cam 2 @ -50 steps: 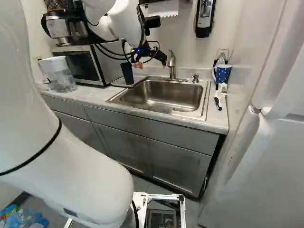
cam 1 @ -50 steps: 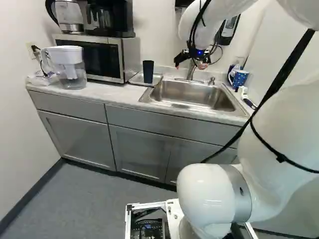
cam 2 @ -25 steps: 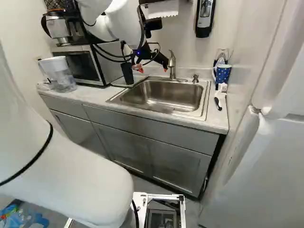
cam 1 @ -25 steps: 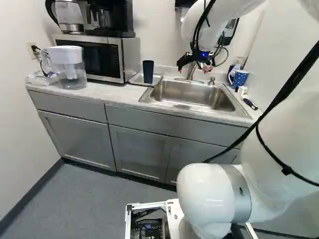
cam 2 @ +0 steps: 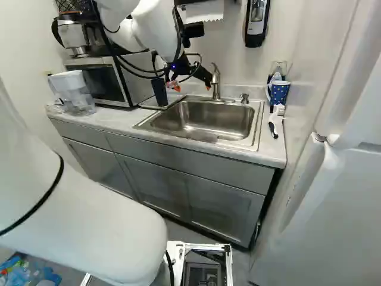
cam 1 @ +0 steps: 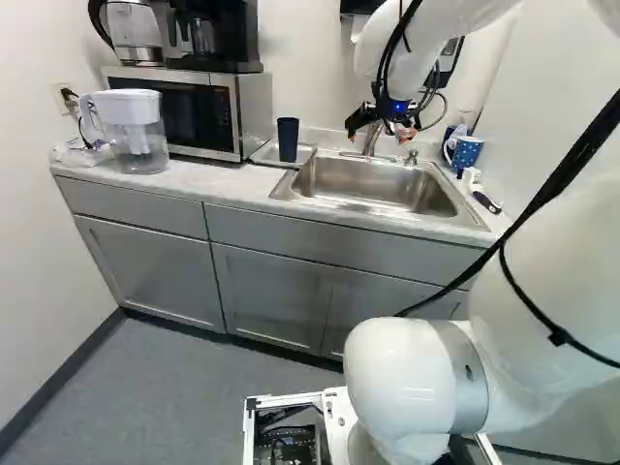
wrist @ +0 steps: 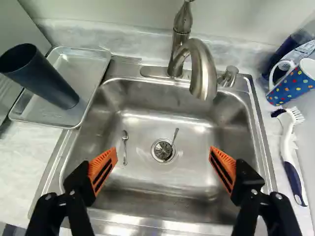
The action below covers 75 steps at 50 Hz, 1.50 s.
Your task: Rinse the cup and place it in the tray
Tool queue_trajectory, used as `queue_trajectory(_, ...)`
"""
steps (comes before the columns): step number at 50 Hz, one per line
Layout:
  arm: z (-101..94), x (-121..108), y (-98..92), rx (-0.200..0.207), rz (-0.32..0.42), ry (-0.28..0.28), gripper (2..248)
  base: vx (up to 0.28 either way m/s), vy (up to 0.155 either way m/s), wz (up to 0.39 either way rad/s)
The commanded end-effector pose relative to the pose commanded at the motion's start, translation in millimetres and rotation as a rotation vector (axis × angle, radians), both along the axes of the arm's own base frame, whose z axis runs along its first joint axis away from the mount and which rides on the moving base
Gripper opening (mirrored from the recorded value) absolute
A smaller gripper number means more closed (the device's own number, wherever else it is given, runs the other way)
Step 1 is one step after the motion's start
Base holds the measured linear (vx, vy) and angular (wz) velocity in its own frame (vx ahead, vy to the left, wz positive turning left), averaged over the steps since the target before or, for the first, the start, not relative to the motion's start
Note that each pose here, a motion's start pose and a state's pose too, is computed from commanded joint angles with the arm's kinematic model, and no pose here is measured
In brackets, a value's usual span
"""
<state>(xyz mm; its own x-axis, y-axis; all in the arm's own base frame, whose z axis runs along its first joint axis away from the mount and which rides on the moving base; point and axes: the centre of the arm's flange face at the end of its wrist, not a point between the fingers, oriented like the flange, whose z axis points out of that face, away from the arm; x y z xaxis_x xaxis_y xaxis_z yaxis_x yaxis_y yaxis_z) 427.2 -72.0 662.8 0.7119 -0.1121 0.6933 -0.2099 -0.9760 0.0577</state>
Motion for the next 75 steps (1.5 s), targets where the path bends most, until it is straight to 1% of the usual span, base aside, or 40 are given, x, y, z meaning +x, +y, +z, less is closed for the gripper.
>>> queue_trajectory(18,0.0,0.0,0.0,0.0,0.0,0.0,247,0.0,0.001,0.004)
queue_trajectory(36,0.0,0.0,0.0,0.0,0.0,0.0,247,-0.064,0.041,0.016)
queue_trajectory(57,0.0,0.0,0.0,0.0,0.0,0.0,247,-0.229,0.065,0.009)
queue_trajectory(75,0.0,0.0,0.0,0.0,0.0,0.0,247,-0.249,0.037,0.011)
